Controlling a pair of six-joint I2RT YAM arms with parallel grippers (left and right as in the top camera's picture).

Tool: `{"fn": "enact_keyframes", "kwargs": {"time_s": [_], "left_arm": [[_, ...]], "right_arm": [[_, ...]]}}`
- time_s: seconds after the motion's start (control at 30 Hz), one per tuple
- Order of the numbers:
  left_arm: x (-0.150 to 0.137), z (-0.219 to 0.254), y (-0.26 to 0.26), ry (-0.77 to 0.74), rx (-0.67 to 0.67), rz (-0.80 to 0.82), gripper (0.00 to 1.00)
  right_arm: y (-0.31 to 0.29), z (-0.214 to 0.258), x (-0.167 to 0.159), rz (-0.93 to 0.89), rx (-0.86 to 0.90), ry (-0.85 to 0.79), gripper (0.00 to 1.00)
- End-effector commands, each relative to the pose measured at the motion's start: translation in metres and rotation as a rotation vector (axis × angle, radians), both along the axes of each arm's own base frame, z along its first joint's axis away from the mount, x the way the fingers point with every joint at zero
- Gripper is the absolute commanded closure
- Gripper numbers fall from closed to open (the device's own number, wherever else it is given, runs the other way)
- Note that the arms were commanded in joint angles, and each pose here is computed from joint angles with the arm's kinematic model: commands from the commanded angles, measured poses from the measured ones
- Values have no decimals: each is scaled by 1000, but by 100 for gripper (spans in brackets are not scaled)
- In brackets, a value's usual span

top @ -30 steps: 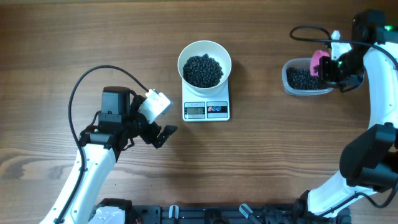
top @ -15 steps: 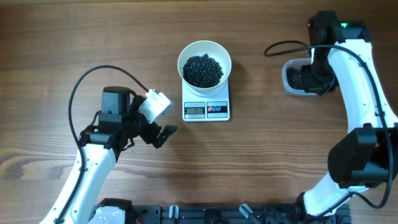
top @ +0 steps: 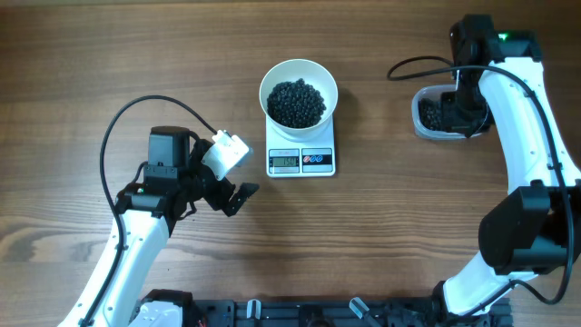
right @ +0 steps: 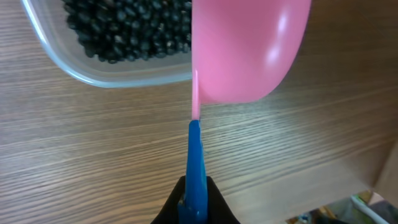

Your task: Scoop item into bowl and weigh 150g on scale

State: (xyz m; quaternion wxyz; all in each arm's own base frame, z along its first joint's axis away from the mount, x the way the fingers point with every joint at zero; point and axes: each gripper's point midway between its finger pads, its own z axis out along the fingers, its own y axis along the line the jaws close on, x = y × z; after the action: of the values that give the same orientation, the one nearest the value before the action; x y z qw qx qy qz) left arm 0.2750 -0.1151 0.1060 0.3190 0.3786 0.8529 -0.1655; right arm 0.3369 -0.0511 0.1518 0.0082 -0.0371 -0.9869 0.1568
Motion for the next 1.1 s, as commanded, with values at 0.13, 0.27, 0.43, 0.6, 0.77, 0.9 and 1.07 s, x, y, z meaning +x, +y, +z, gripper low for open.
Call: {"fn": "enact_keyframes", "kwargs": {"time_s": [0.13,0.27,0.43,0.6,0.77,0.9,1.07], "left_arm": [[-4,0,-4,-8,-9,-29,0],[-4,0,-4,-8,-9,-28,0],[-4,0,-4,-8,-9,-29,0],[-4,0,-4,-8,-9,-28,0],[-4,0,-4,-7,-10,-28,0],[-4,0,-4,-8,-9,-28,0],[-4,0,-4,-8,-9,-28,0]], "right_arm": [[32,-2,10,31,196,-56,96],[55,-2,21,17,381,-108,96],[64,-1,26,-22,440,-130,95],[75,12,28,-140,722,-155,96],[65,23,24,-207,860,-168,96],[47,27,24,-256,900,-195,96],[30,30,24,-312,925,-225,96]]}}
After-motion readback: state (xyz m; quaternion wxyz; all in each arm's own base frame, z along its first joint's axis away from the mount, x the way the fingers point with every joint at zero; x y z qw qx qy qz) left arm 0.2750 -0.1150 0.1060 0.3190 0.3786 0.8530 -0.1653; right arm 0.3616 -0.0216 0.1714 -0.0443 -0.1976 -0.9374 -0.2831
